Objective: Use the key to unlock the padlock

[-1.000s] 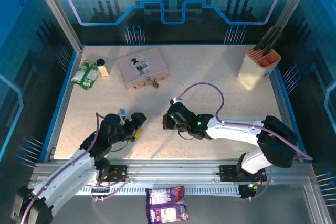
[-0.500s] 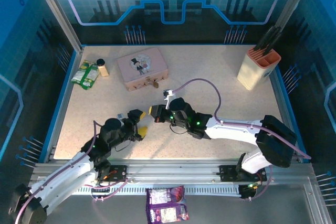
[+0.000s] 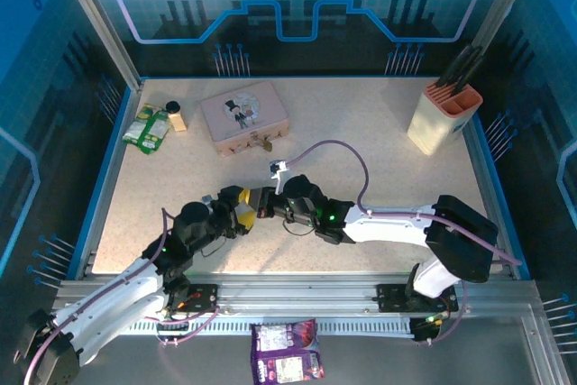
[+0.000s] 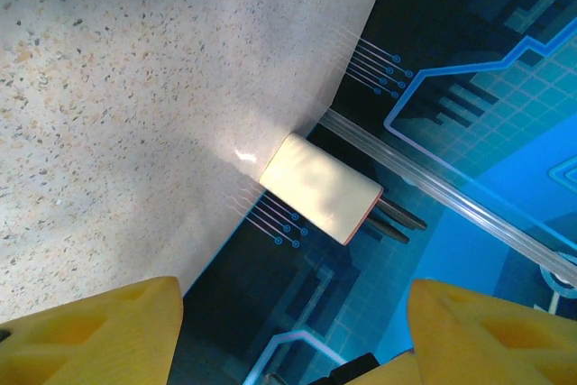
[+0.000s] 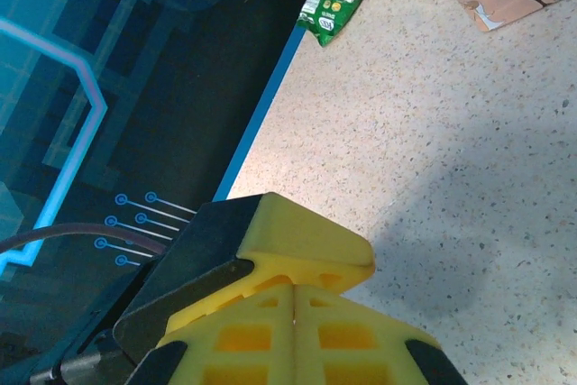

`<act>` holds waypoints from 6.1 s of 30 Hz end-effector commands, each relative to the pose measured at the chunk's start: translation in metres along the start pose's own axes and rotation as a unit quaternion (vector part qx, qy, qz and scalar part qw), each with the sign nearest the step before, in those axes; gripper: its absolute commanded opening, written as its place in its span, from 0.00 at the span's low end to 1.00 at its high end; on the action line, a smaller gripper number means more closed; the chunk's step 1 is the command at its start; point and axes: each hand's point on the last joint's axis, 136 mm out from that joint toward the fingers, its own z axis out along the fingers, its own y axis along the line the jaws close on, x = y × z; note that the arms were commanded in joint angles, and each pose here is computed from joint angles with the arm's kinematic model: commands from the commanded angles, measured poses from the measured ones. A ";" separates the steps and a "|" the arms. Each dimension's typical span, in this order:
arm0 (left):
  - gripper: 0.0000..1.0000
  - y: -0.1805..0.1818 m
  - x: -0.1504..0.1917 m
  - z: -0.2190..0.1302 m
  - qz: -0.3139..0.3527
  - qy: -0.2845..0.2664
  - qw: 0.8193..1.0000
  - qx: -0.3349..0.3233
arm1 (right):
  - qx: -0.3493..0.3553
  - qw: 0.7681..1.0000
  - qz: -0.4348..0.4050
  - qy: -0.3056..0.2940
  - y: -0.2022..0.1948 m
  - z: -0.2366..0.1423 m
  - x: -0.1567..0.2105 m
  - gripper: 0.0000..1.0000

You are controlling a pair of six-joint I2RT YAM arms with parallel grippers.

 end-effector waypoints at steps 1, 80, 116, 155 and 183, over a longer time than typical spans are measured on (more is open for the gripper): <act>0.63 -0.009 0.005 0.000 -0.005 0.006 1.000 0.018 | -0.016 1.000 -0.001 0.007 0.008 0.003 0.011 0.00; 0.00 -0.145 0.106 0.019 0.593 0.037 0.765 0.247 | -0.228 0.955 0.001 -0.190 0.007 -0.088 -0.081 0.69; 0.00 -0.151 0.111 0.020 0.521 0.055 0.799 0.294 | -0.285 0.937 -0.035 -0.199 0.049 -0.104 -0.093 0.10; 0.71 -0.099 0.117 -0.006 0.646 0.213 0.727 0.096 | -0.054 0.969 -0.241 0.015 -0.004 -0.105 -0.039 0.00; 0.04 -0.086 0.134 -0.002 0.645 0.269 0.709 0.090 | -0.101 0.967 -0.233 0.002 0.019 -0.104 -0.042 0.00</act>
